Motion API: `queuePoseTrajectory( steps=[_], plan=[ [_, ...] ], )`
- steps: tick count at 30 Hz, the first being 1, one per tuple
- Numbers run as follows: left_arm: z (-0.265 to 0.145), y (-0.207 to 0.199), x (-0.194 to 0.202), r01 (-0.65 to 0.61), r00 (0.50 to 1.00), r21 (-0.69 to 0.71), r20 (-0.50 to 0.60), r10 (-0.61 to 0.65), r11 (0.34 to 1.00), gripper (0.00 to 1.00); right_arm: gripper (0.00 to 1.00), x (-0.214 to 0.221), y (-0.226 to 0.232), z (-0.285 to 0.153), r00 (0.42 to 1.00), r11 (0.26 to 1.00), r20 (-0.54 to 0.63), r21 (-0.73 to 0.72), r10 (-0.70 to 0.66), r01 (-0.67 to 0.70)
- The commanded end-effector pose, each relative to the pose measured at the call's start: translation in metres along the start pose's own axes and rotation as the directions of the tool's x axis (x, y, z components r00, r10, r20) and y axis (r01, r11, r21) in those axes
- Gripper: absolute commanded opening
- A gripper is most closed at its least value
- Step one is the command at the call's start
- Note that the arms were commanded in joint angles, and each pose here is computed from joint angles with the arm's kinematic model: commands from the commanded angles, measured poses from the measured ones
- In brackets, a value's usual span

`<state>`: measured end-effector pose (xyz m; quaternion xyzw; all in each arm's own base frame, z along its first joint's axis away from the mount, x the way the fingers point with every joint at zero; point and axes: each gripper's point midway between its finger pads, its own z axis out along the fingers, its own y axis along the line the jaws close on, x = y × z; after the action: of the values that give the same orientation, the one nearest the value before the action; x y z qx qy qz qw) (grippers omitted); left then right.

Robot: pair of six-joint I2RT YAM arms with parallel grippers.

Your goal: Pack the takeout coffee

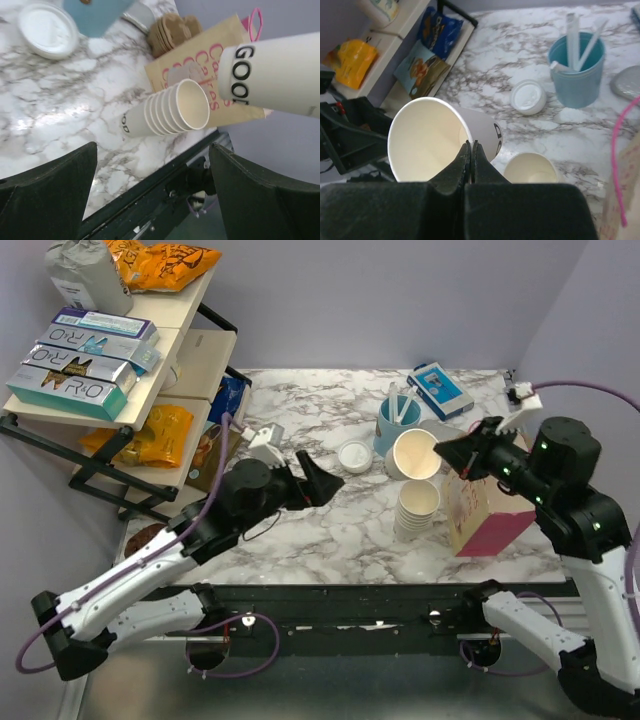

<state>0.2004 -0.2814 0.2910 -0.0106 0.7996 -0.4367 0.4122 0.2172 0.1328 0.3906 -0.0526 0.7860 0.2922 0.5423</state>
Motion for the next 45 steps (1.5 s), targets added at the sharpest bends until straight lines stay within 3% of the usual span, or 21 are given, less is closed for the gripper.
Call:
queuePoseTrajectory(
  steps=[1,7,13,20,30,33,43,45],
  plan=[
    [-0.047,0.083,-0.001,0.02,0.996,-0.332,0.092,0.012,0.943,0.99,0.01,0.018,0.038,0.036,0.993,0.987,-0.081,-0.137,-0.092,0.08],
    [-0.103,0.122,0.0,0.119,0.981,-0.425,0.188,-0.042,0.897,0.99,0.01,0.08,0.09,0.104,0.956,0.965,-0.228,-0.229,-0.184,0.131],
    [-0.132,0.132,-0.001,0.159,0.972,-0.425,0.225,-0.066,0.891,0.99,0.01,0.142,0.095,0.171,0.92,0.977,-0.344,-0.156,-0.189,0.142],
    [-0.126,0.139,0.01,0.14,0.981,-0.454,0.183,-0.062,0.88,0.99,0.01,0.2,0.097,0.217,0.88,0.97,-0.425,-0.198,-0.214,0.14],
    [-0.105,0.137,0.023,0.113,0.99,-0.457,0.124,-0.063,0.882,0.99,0.01,0.262,0.082,0.242,0.824,0.972,-0.525,-0.201,-0.214,0.125],
    [-0.103,0.137,0.024,0.107,0.992,-0.458,0.114,-0.061,0.882,0.99,0.16,0.266,0.079,0.241,0.822,0.974,-0.53,-0.189,-0.208,0.125],
    [-0.104,0.134,0.025,0.103,0.992,-0.433,0.109,-0.062,0.895,0.99,0.47,0.238,0.075,0.225,0.857,0.983,-0.485,-0.131,-0.177,0.129],
    [-0.104,0.133,0.026,0.1,0.993,-0.429,0.104,-0.061,0.898,0.99,0.6,0.22,0.071,0.217,0.879,0.985,-0.446,-0.096,-0.171,0.143]
  ],
)
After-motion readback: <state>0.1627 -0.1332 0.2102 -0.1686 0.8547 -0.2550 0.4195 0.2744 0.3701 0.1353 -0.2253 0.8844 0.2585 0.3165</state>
